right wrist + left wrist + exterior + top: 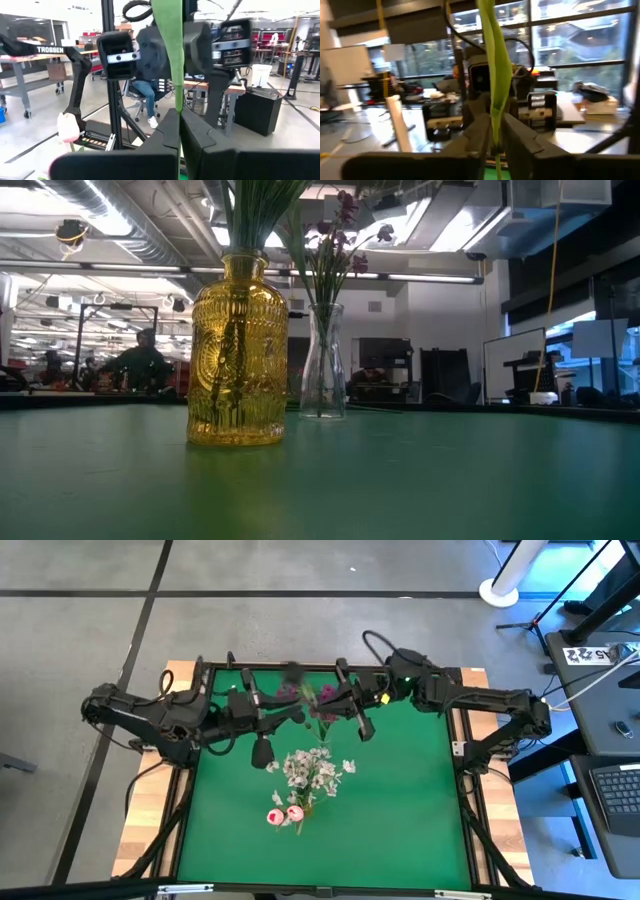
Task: Sort flowers into vase by color
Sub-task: Put the black tulip into the transparent vase
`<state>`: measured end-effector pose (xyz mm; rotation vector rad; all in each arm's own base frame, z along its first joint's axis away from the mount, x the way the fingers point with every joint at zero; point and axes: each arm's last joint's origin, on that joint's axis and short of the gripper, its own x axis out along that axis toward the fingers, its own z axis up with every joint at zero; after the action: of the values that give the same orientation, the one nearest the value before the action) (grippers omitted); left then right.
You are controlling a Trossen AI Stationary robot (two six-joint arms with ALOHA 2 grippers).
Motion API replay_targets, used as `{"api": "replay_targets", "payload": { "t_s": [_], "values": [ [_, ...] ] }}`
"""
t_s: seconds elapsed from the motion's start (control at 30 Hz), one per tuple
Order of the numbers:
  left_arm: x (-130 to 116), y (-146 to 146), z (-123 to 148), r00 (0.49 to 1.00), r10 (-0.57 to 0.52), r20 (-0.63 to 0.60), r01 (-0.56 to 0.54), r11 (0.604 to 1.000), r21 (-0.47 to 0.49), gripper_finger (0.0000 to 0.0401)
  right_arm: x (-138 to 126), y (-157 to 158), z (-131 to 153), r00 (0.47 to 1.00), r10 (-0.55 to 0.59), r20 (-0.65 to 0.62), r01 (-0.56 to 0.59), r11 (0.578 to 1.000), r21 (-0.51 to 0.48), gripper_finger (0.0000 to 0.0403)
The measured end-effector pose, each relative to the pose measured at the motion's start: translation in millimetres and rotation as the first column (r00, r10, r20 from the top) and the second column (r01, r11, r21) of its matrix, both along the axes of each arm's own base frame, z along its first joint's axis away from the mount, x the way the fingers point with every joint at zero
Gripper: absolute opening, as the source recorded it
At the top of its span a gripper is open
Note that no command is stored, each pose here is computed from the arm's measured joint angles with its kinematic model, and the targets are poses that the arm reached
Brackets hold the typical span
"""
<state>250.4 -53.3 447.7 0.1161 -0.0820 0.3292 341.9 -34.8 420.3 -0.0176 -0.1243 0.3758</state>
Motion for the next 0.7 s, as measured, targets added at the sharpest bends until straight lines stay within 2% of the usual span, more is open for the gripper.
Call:
{"api": "replay_targets", "payload": {
  "t_s": [0.2,0.43,0.6,0.7],
  "values": [
    [-20.9,-10.8,6.2,0.997,0.079,-0.008,-0.079,0.997,-0.003,0.0106,-16.3,-7.3,10.9,1.000,-0.011,-0.009,0.012,1.000,0.016,0.0002],
    [-55.0,-17.9,5.8,0.988,0.139,-0.063,-0.145,0.985,-0.094,0.0151,-42.1,-6.4,24.9,0.999,-0.018,-0.033,0.018,1.000,0.018,0.0001],
    [-73.2,-22.1,-13.8,0.976,0.123,-0.179,-0.157,0.970,-0.187,0.0158,-79.1,0.1,43.5,0.999,-0.047,-0.009,0.047,0.998,-0.049,0.0001],
    [-78.0,-25.4,-33.0,0.957,0.187,-0.223,-0.228,0.958,-0.172,0.0159,-96.9,3.0,42.7,0.996,-0.088,0.001,0.087,0.994,-0.069,0.0001]
  ]
}}
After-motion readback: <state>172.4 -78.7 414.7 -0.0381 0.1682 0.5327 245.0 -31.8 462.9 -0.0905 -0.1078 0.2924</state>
